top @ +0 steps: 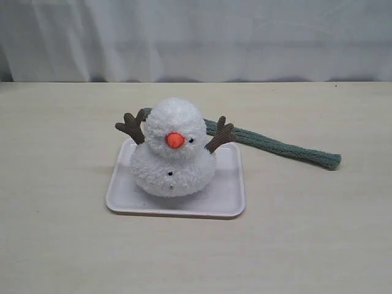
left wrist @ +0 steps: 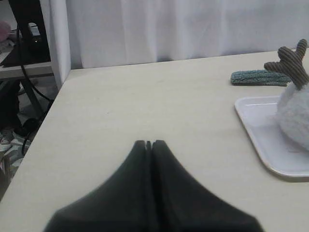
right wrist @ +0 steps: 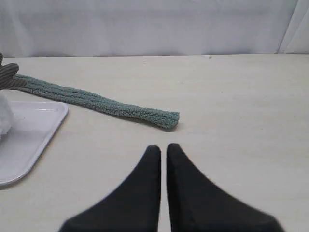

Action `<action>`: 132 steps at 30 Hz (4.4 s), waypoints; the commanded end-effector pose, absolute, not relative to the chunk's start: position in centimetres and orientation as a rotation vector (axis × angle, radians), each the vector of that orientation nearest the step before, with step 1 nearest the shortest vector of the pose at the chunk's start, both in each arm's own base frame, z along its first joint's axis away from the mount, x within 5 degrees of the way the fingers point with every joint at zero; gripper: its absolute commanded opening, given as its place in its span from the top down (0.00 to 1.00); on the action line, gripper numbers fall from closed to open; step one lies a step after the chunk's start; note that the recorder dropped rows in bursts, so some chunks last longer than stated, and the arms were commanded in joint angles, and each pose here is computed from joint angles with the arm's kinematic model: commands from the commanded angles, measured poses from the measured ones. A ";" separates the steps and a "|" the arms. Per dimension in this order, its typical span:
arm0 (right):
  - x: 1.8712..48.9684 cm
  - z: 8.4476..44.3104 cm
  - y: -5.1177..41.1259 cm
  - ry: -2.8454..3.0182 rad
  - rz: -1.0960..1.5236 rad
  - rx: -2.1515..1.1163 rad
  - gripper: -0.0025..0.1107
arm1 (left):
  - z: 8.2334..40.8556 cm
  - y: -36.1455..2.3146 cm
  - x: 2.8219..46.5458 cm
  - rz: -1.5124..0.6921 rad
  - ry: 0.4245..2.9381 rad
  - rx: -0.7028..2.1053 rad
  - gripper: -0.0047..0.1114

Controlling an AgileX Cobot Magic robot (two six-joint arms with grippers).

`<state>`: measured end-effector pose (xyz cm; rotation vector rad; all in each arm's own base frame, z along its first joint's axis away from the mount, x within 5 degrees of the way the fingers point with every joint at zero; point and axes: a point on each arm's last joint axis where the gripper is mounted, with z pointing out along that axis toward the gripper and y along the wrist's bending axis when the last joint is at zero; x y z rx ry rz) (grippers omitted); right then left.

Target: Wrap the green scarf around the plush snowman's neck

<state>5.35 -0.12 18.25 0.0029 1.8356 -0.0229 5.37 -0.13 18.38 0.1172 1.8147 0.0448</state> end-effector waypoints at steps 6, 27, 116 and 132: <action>5.5 19.1 -0.2 1.724 -0.083 -0.044 0.94 | 18.4 -0.2 5.4 0.036 1.803 0.119 0.96; 2.0 27.8 -0.3 0.628 0.338 0.147 0.94 | 18.4 -0.2 5.4 0.036 1.803 0.119 0.96; 46.1 11.5 11.3 2.393 -0.056 -0.878 0.30 | 18.4 -0.2 5.4 0.036 1.803 0.119 0.96; 46.0 8.8 11.3 2.434 -0.055 -0.907 0.55 | 18.4 -0.2 5.4 0.036 1.803 0.119 0.96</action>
